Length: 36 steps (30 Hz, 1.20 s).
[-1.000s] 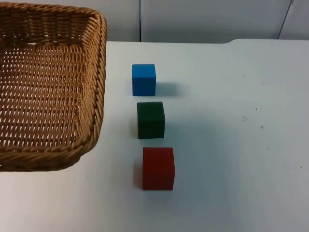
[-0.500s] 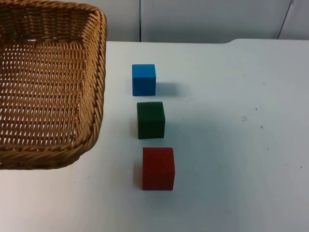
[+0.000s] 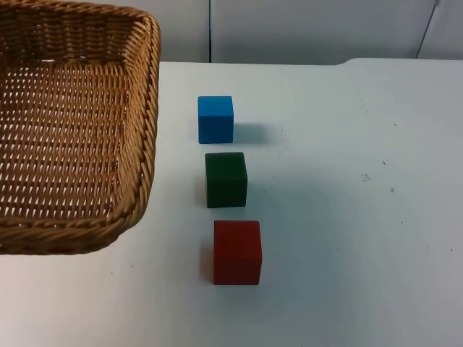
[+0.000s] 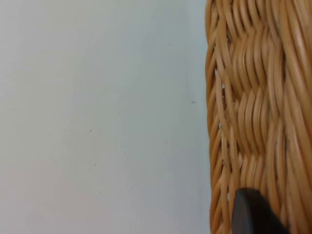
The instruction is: Pick up the basket with the left hand and place the blue cube into the basket with the right hand.
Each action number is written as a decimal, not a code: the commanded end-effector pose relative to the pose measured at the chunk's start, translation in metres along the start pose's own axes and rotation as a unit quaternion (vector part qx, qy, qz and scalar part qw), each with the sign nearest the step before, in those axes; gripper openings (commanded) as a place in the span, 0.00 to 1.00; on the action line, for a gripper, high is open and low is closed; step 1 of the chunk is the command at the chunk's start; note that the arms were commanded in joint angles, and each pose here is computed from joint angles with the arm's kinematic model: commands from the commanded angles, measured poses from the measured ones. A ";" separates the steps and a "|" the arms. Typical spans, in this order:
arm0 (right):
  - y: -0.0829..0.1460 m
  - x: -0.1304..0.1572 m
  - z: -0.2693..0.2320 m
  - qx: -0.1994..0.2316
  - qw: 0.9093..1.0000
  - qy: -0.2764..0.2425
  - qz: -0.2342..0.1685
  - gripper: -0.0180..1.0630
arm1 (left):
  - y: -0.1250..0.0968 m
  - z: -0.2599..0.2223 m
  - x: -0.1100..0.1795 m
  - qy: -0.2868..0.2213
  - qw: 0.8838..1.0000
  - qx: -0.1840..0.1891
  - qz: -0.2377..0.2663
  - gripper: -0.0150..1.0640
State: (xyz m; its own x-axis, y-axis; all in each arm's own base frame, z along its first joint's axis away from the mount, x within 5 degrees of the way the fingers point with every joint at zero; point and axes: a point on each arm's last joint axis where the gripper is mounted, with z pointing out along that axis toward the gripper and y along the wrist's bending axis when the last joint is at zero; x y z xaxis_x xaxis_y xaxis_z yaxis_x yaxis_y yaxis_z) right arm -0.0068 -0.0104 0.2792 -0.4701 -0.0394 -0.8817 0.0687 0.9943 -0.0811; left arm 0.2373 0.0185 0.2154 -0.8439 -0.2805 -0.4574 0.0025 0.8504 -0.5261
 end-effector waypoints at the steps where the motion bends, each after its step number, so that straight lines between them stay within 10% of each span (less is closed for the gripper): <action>1: 0.000 0.001 0.001 0.004 1.000 -0.005 0.000 0.98 | -0.003 -0.002 0.000 -0.005 1.000 0.012 -0.007 0.01; 16: 0.003 -0.013 -0.009 -0.016 0.998 -0.058 0.013 0.98 | -0.002 -0.002 0.000 -0.004 1.000 0.004 0.000 0.01; 22: 0.007 -0.053 -0.016 -0.056 0.993 -0.102 0.035 0.98 | -0.002 -0.002 0.000 -0.005 1.000 0.002 0.000 0.01; 30: 0.019 -0.136 0.031 -0.107 0.994 -0.026 0.014 0.98 | -0.001 -0.002 -0.001 -0.011 1.000 -0.003 -0.001 0.01; 36: 0.041 -0.194 0.093 -0.206 0.978 0.033 0.013 0.98 | -0.001 -0.002 -0.001 -0.011 1.000 -0.003 -0.001 0.01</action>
State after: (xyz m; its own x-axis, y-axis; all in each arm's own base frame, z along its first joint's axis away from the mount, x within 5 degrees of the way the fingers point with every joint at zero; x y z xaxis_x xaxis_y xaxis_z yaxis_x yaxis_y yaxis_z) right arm 0.1440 0.0237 0.3981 -0.5150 -0.0221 -0.8569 -0.2240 0.9684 0.1097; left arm 0.2376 0.0201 0.2147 -0.8414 -0.2723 -0.4669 0.0021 0.8622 -0.5065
